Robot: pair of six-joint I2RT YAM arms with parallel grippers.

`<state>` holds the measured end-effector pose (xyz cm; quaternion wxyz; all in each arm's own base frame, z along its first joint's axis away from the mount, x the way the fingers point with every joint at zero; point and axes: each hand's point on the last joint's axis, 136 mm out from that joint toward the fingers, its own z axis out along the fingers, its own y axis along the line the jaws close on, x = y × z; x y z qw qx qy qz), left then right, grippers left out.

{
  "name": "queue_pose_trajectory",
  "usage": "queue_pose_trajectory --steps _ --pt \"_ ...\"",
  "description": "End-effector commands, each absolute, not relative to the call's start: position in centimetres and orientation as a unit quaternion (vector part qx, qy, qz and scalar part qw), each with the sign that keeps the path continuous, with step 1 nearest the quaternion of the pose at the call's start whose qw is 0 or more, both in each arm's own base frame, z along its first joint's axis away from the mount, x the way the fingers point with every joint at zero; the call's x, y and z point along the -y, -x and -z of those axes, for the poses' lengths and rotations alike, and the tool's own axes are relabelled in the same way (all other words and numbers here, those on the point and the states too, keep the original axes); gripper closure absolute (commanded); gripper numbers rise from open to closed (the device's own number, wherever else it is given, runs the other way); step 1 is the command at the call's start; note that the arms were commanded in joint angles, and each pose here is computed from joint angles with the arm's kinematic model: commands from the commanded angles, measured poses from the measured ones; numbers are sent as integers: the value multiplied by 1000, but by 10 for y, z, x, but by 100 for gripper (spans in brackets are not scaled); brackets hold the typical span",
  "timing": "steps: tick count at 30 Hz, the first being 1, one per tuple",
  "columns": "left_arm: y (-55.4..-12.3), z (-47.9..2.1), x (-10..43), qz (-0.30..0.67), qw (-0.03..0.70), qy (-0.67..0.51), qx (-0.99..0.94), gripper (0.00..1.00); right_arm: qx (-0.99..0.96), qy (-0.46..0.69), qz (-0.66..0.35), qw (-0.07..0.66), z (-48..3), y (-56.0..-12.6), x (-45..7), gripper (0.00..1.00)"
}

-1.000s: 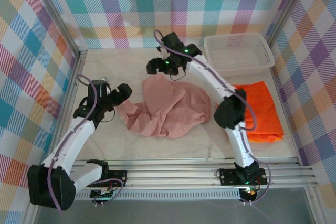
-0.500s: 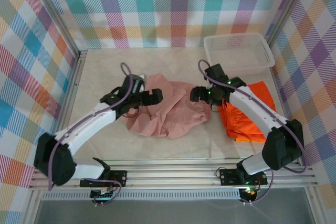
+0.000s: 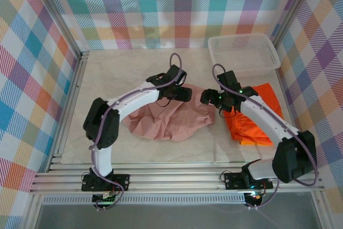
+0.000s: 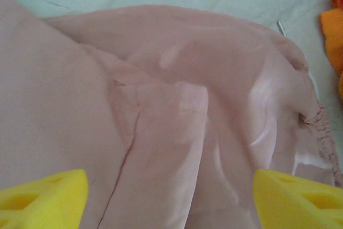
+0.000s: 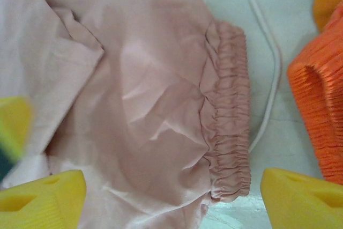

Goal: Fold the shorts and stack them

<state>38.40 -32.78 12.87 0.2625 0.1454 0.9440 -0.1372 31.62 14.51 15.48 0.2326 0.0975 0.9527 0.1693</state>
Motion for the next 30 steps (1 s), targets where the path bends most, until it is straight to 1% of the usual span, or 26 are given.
queue_pose_trajectory --steps 1,2,5,7,8,9,11,13,15,17,19,21,23,24,26,29,30 --pt "-381 -102 327 79 228 -181 -953 26 -941 -113 -178 264 -173 -318 -135 15" --pt "-384 -97 328 72 227 -182 -954 29 -940 -116 -179 267 -174 -316 -132 16" --pt "-398 -89 326 40 237 -174 -955 45 -938 -120 -183 270 -176 -313 -128 16" --pt "-407 -88 322 22 249 -168 -954 58 -938 -121 -185 268 -175 -312 -127 16" --pt "-410 -89 319 14 255 -163 -953 66 -938 -120 -185 267 -174 -311 -127 16" --pt "-413 -93 315 9 261 -157 -952 72 -939 -120 -185 264 -172 -311 -127 16" --pt "-420 -108 304 5 282 -142 -949 86 -940 -120 -185 261 -167 -311 -127 16" --pt "-424 -132 290 13 305 -124 -944 95 -941 -117 -188 255 -162 -312 -130 16" --pt "-428 -156 269 29 328 -97 -939 100 -942 -115 -190 250 -159 -314 -132 16" --pt "-429 -182 243 56 351 -63 -933 100 -943 -110 -194 246 -156 -317 -136 16" --pt "-427 -201 204 68 371 -19 -926 100 -943 -106 -199 244 -155 -320 -139 16" --pt "-422 -208 162 66 382 29 -921 100 -943 -101 -205 243 -156 -323 -143 16" --pt "-414 -205 122 57 389 72 -917 99 -942 -96 -212 241 -156 -326 -147 16" --pt "-410 -199 101 50 389 98 -915 97 -942 -94 -215 239 -155 -327 -149 16" --pt "-400 -184 67 43 378 148 -913 89 -942 -89 -221 238 -155 -329 -152 16" --pt "-383 -153 31 45 339 217 -914 82 -943 -80 -223 235 -154 -336 -156 16" --pt "-377 -144 22 47 326 241 -913 77 -944 -76 -222 233 -154 -339 -158 16"
